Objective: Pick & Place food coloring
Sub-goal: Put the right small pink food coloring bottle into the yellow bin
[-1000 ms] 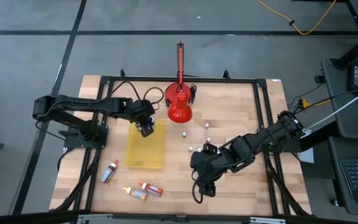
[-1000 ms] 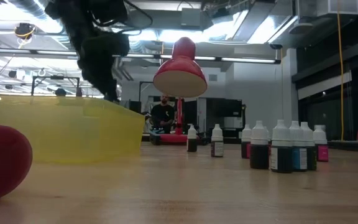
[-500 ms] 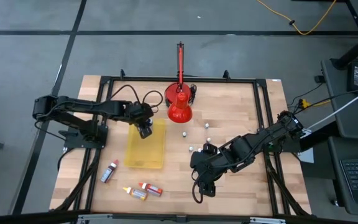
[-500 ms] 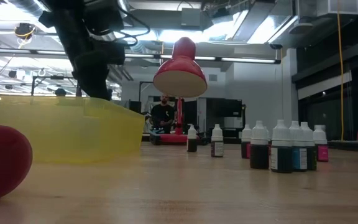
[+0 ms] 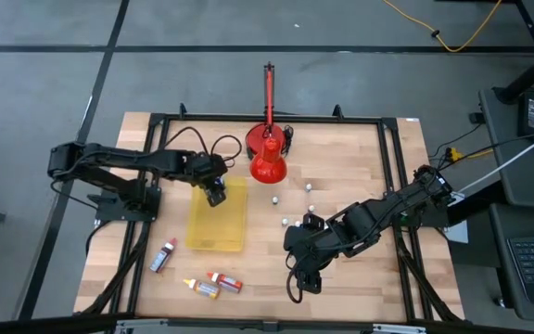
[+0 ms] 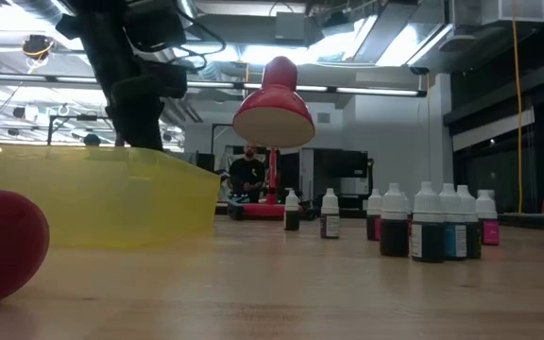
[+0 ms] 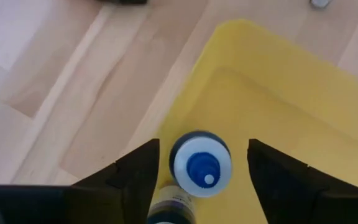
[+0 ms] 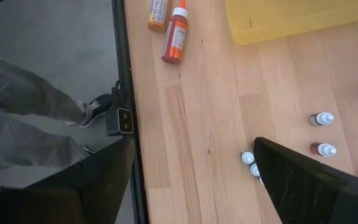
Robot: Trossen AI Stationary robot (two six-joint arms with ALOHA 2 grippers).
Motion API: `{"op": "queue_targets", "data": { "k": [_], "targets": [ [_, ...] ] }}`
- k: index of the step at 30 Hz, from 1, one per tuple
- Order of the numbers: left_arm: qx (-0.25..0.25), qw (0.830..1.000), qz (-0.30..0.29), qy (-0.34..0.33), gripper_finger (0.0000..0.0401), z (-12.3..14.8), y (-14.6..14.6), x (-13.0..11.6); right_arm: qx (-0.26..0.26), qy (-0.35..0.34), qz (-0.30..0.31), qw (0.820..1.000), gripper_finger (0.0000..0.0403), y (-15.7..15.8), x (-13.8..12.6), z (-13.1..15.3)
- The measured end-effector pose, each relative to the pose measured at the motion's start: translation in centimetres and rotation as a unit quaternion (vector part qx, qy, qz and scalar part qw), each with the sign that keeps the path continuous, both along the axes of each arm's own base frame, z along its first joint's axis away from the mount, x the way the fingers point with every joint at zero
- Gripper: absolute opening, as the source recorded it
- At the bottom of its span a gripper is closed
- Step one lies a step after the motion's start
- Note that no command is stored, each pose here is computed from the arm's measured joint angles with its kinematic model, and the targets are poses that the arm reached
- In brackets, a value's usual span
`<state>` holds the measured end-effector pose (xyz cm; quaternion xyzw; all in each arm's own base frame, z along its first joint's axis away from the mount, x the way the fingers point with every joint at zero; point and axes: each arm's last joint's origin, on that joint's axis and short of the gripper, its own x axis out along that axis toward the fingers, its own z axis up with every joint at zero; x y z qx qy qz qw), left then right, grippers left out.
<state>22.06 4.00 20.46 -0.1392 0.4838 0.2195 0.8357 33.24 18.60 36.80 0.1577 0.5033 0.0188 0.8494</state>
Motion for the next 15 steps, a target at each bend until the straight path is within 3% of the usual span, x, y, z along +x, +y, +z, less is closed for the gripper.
{"op": "queue_targets", "data": {
  "k": [10, 15],
  "targets": [
    [0.012, 0.998, 0.026, -0.06, 0.026, 2.5, -0.2, -1.5, 0.0, 0.0, 0.0, 1.0, 0.0333, 0.0, 0.0, 0.0],
    [-0.001, 0.994, 0.017, -0.108, 0.026, 5.0, -0.5, -2.1, 0.0, 0.0, 0.0, 1.0, 0.0333, 0.0, 0.0, 0.0]
  ]
}}
